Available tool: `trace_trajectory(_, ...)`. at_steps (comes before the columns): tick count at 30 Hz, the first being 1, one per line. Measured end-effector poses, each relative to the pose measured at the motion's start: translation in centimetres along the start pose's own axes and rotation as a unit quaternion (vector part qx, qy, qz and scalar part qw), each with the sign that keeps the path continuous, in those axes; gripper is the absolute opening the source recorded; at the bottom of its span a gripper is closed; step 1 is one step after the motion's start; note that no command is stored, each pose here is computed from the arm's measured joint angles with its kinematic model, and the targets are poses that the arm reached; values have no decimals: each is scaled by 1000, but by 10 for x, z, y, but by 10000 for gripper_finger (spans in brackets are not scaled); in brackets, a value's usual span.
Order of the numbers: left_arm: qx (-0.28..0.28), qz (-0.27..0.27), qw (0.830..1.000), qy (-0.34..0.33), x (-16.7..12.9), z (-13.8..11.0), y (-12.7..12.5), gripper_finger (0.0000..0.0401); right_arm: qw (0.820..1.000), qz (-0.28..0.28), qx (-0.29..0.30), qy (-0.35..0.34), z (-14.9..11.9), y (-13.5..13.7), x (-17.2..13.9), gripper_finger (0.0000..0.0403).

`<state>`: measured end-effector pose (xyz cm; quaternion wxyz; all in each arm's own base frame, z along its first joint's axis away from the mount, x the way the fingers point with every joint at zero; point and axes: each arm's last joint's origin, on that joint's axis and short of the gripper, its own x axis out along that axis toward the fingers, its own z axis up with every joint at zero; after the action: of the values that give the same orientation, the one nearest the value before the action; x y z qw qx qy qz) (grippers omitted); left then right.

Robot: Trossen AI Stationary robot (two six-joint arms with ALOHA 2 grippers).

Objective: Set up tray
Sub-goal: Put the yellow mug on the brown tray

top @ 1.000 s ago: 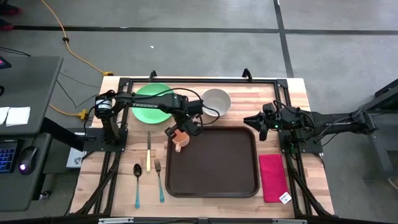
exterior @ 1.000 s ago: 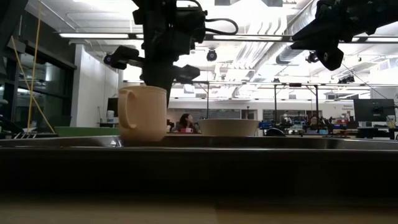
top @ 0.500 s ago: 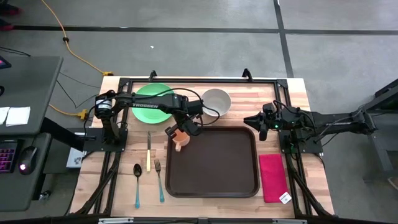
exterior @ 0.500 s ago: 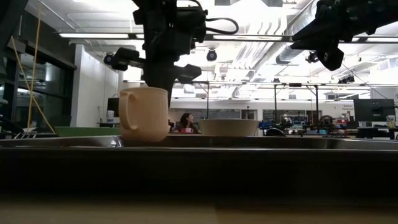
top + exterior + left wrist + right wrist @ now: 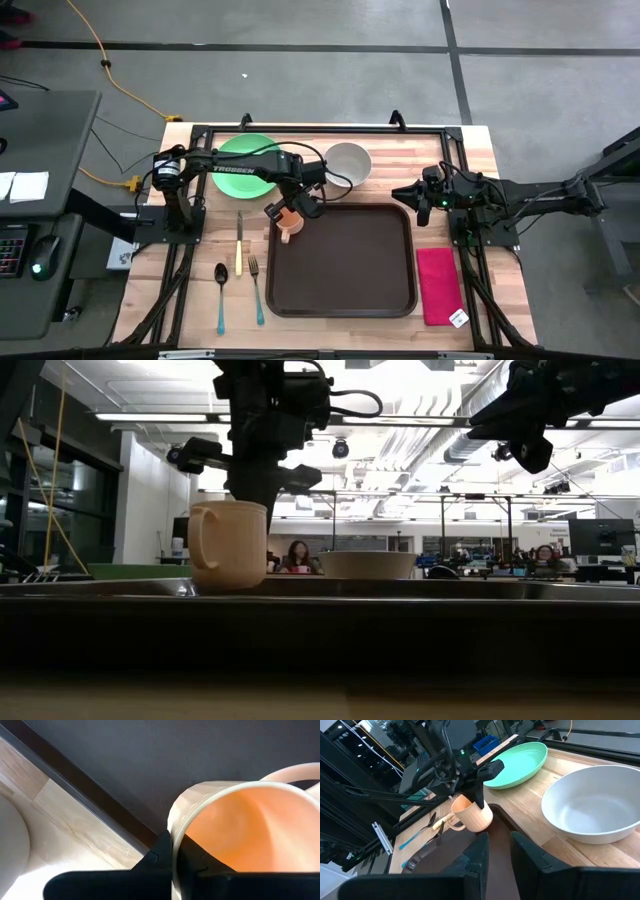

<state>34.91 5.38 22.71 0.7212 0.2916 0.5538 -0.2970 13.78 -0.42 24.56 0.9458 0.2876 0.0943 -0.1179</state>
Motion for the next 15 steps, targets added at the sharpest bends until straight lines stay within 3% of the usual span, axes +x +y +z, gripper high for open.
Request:
trace_trajectory(5, -1, 0, 1000, 0, 2, -1, -1, 25, 1000, 1, 0, 1, 0, 0, 0, 58)
trace_trajectory(15, -28, -17, 999, 26, 18, -9, -9, 55, 1000, 3, 0, 2, 0, 0, 0, 56)
